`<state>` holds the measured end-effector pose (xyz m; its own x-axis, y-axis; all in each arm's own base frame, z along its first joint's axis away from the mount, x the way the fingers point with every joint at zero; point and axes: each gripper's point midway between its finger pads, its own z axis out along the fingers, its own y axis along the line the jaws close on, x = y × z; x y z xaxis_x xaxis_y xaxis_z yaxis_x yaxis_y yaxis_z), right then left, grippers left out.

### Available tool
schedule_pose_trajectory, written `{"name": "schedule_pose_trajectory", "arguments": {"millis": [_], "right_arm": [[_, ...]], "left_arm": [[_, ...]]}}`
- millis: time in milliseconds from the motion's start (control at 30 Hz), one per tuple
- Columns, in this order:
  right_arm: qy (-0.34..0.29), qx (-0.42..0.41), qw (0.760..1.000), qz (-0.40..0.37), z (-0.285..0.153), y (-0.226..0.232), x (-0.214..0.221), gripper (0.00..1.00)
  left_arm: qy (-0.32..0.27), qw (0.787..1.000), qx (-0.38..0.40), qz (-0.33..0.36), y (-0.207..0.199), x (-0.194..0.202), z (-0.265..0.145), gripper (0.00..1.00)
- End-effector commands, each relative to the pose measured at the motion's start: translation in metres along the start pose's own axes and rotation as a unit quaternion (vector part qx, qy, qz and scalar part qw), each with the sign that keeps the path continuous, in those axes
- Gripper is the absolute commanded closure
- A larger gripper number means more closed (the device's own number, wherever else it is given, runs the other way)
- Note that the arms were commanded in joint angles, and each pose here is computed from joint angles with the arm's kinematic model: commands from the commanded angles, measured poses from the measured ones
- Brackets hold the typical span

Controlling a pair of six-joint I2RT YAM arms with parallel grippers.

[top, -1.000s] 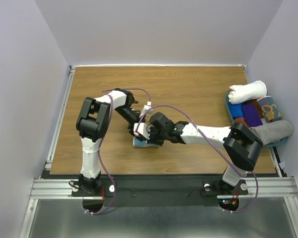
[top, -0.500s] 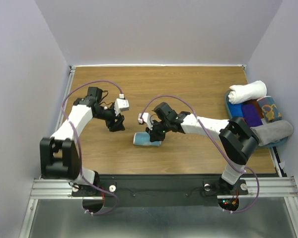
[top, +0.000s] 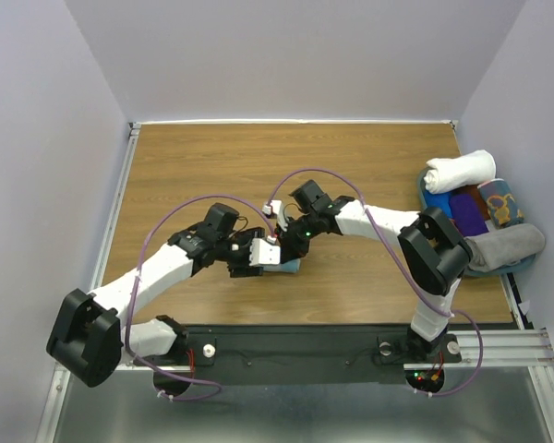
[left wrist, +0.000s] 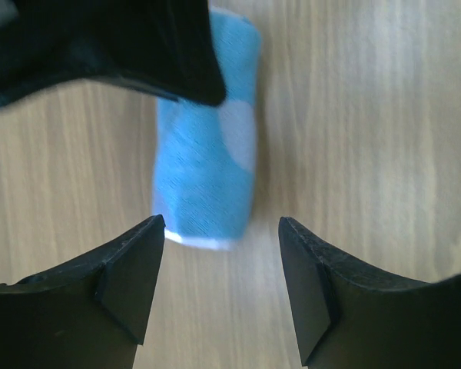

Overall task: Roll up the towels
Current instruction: Roll the towel

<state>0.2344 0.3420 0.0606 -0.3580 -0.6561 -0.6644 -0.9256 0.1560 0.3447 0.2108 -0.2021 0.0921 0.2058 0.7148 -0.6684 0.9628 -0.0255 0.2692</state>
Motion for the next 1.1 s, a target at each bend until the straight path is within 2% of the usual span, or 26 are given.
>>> {"name": "schedule_pose_trajectory", "arguments": {"millis": [0, 367, 467, 500, 533, 567, 600, 667, 733, 867, 900, 933, 1000, 1067], "right_arm": [[0.057, -0.028, 0.997, 0.051, 0.006, 0.010, 0.034, 1.00], [0.058, -0.034, 0.996, 0.055, 0.007, 0.008, 0.036, 0.99], [0.056, -0.032, 0.996, 0.054, 0.006, 0.007, 0.035, 0.99], [0.055, -0.030, 0.997, 0.053, 0.005, 0.006, 0.034, 0.97], [0.054, -0.025, 0.997, 0.052, 0.004, 0.005, 0.032, 0.96], [0.052, -0.022, 0.997, 0.050, 0.002, 0.005, 0.031, 0.93], [0.045, -0.015, 0.998, 0.046, -0.004, 0.005, 0.025, 0.90], [0.027, 0.008, 0.998, 0.052, -0.019, -0.004, 0.016, 0.67], [0.010, 0.024, 0.998, 0.062, -0.032, -0.012, 0.009, 0.54], [-0.038, 0.074, 0.994, 0.072, -0.075, -0.029, -0.014, 0.36], [-0.057, 0.094, 0.992, 0.068, -0.093, -0.031, -0.022, 0.30], [-0.067, 0.107, 0.990, 0.063, -0.103, -0.032, -0.027, 0.29], [-0.075, 0.139, 0.986, 0.051, -0.119, -0.035, -0.030, 0.20], [-0.089, 0.179, 0.979, 0.025, -0.142, -0.031, -0.038, 0.06]], "left_arm": [[-0.005, 0.998, -0.042, 0.039, 0.024, -0.013, 0.013, 0.27], [0.021, 0.998, 0.018, 0.060, 0.003, 0.001, 0.052, 0.28], [0.036, 0.997, 0.035, 0.052, -0.004, 0.012, 0.057, 0.41], [0.044, 0.997, 0.043, 0.047, -0.006, 0.015, 0.057, 0.47], [0.049, 0.997, 0.050, 0.043, -0.008, 0.018, 0.058, 0.57], [0.054, 0.996, 0.056, 0.040, -0.009, 0.019, 0.059, 0.62], [0.058, 0.996, 0.063, 0.037, -0.011, 0.021, 0.060, 0.66], [0.068, 0.995, 0.072, 0.028, -0.016, 0.026, 0.059, 0.76], [0.073, 0.994, 0.081, 0.023, -0.020, 0.028, 0.058, 0.77], [0.087, 0.990, 0.108, 0.005, -0.029, 0.033, 0.057, 0.79], [0.090, 0.989, 0.115, -0.001, -0.029, 0.030, 0.056, 0.79], [0.094, 0.988, 0.124, -0.008, -0.031, 0.031, 0.056, 0.79], [0.105, 0.982, 0.152, -0.035, -0.037, 0.033, 0.059, 0.79], [0.095, 0.977, 0.182, -0.059, -0.036, 0.023, 0.057, 0.79]]}}
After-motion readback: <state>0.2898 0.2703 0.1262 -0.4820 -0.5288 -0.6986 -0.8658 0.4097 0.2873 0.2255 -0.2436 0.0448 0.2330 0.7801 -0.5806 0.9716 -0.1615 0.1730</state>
